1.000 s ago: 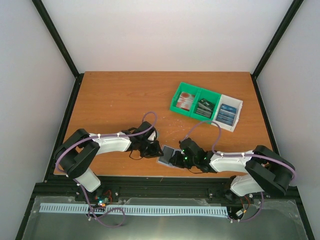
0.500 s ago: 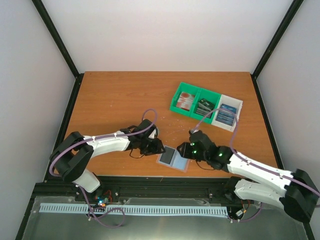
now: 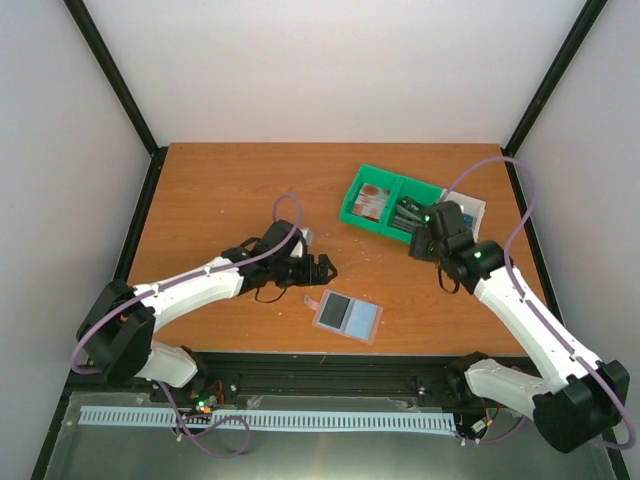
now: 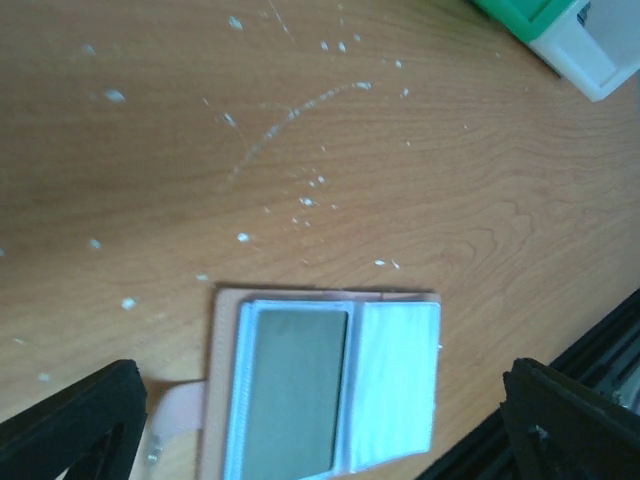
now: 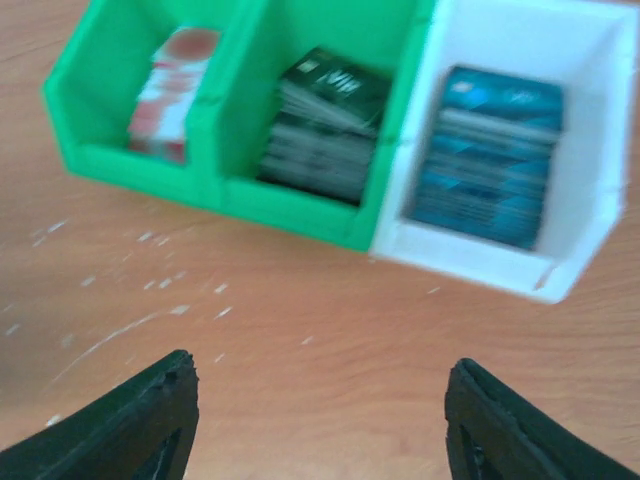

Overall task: Put the credit cards into the card holder
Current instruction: Insert the credit card into the card holder, then adjust the storage box at the center of the board.

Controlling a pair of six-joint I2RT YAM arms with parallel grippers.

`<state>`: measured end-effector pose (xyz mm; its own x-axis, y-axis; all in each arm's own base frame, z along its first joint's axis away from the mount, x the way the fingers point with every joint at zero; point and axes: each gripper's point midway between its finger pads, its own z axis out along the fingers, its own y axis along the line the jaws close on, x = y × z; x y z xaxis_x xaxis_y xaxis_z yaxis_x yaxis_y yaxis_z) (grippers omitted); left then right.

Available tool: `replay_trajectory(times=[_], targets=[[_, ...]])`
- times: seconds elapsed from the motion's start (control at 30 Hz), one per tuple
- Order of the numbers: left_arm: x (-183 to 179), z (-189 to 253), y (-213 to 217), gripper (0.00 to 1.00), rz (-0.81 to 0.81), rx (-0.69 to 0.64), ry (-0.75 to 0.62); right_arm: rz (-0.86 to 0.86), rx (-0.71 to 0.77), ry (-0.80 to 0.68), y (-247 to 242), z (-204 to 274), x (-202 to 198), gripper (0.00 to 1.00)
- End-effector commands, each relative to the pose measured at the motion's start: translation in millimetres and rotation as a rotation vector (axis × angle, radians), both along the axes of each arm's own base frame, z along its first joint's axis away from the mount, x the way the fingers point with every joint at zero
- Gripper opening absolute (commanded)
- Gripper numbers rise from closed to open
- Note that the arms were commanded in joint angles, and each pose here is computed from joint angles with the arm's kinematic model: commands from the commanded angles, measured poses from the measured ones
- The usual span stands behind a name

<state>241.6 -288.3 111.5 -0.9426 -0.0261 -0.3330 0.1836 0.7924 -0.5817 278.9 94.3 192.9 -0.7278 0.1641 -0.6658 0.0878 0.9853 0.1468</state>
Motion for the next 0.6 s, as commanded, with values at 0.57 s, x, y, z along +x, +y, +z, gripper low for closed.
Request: replay_trajectory(times=[0.57], targets=[[56,41,0,1.00,-0.105,-0.095,-0.090,-0.233,-0.015,0.128,-135,-25,126,0.76]])
